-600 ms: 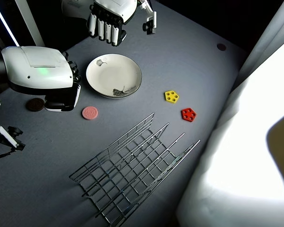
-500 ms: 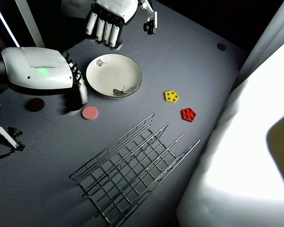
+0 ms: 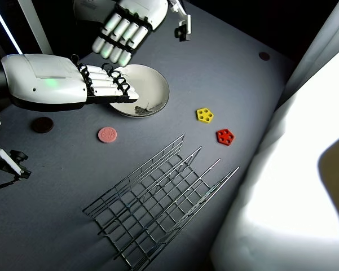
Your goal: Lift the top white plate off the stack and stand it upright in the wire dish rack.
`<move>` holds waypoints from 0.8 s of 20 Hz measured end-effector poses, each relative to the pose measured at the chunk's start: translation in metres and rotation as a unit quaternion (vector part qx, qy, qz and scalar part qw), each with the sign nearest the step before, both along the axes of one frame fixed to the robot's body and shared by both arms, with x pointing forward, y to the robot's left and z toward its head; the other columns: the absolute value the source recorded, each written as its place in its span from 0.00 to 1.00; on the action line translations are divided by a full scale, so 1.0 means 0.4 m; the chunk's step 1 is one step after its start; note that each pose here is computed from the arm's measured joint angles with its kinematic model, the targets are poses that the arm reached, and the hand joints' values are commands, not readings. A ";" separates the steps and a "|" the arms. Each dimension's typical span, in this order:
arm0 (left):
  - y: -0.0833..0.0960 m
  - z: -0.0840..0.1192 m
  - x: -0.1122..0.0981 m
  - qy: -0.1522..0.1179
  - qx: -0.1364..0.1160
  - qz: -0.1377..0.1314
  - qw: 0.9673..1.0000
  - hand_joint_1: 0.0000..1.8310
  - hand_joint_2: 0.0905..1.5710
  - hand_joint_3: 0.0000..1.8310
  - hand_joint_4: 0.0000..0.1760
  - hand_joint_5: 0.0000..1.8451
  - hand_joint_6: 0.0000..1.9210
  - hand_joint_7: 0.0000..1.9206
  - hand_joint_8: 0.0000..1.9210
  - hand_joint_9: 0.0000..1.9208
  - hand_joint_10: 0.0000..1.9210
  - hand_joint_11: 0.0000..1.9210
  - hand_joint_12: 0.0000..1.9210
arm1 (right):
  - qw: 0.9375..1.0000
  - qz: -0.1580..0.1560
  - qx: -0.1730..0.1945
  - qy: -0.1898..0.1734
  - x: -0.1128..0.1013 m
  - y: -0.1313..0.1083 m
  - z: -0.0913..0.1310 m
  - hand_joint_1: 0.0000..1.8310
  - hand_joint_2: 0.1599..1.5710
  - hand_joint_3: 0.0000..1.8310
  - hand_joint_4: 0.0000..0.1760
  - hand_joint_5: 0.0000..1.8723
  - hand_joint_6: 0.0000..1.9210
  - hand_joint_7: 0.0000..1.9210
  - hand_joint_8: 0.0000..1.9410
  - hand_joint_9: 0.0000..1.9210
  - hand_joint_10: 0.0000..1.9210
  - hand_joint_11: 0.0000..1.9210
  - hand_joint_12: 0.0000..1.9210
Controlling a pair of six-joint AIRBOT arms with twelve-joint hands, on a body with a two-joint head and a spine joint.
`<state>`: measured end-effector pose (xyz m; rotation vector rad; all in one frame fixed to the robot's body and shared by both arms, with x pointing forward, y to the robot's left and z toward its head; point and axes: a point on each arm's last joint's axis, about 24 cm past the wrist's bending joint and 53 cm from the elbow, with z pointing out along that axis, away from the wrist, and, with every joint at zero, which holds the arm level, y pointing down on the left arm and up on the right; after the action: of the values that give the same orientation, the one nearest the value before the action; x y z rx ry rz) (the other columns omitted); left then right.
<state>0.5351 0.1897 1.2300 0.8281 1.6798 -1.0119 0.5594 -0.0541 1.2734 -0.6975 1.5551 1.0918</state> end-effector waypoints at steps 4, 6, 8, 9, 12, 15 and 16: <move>-0.005 -0.038 -0.019 0.009 0.028 -0.014 0.999 0.21 0.59 0.00 0.00 0.03 0.00 0.04 0.00 0.03 0.00 0.01 0.06 | 1.000 0.002 -0.001 -0.001 -0.002 0.002 -0.001 0.09 0.59 0.00 0.00 0.02 0.00 0.01 0.00 0.01 0.00 0.02 0.04; -0.008 -0.032 -0.018 0.009 0.023 -0.013 1.000 0.20 0.59 0.00 0.00 0.02 0.00 0.02 0.00 0.01 0.00 0.00 0.05 | 1.000 0.003 -0.003 -0.003 -0.004 0.004 -0.002 0.08 0.60 0.00 0.00 0.01 0.00 0.01 0.00 0.02 0.00 0.03 0.04; -0.008 -0.026 -0.015 0.007 0.019 -0.012 1.000 0.21 0.59 0.00 0.00 0.02 0.00 0.02 0.00 0.01 0.00 0.00 0.05 | 1.000 0.003 -0.004 -0.004 -0.004 0.004 -0.002 0.07 0.61 0.01 0.00 0.01 0.00 0.01 0.00 0.01 0.00 0.02 0.04; -0.008 -0.033 -0.019 0.005 0.027 -0.016 0.999 0.21 0.59 0.00 0.00 0.01 0.00 0.01 0.00 0.00 0.00 0.00 0.02 | 1.000 0.004 -0.004 -0.004 -0.004 0.004 -0.003 0.07 0.61 0.01 0.00 0.01 0.00 0.01 0.00 0.01 0.00 0.02 0.04; 0.009 -0.053 -0.013 -0.001 0.050 -0.019 0.999 0.20 0.59 0.00 0.00 0.03 0.01 0.02 0.00 0.01 0.00 0.02 0.03 | 1.000 0.007 -0.004 -0.005 -0.008 0.005 -0.002 0.09 0.60 0.00 0.00 0.01 0.00 0.02 0.00 0.02 0.00 0.03 0.04; 0.025 -0.057 0.012 -0.013 0.058 -0.013 0.998 0.20 0.59 0.00 0.00 0.02 0.00 0.02 0.00 0.02 0.00 0.02 0.03 | 1.000 0.015 -0.002 -0.003 -0.017 0.009 -0.004 0.12 0.59 0.00 0.00 0.02 0.00 0.02 0.00 0.03 0.00 0.04 0.04; 0.025 -0.068 0.015 -0.017 0.067 -0.017 0.997 0.21 0.59 0.00 0.00 0.03 0.01 0.03 0.01 0.02 0.01 0.04 0.03 | 1.000 0.018 -0.005 -0.004 -0.020 0.010 -0.007 0.15 0.59 0.00 0.00 0.02 0.00 0.03 0.00 0.03 0.00 0.04 0.04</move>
<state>0.5411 0.1999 1.2029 0.9601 1.7228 -0.9106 0.5513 -0.0501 1.2705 -0.7383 1.5465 1.1074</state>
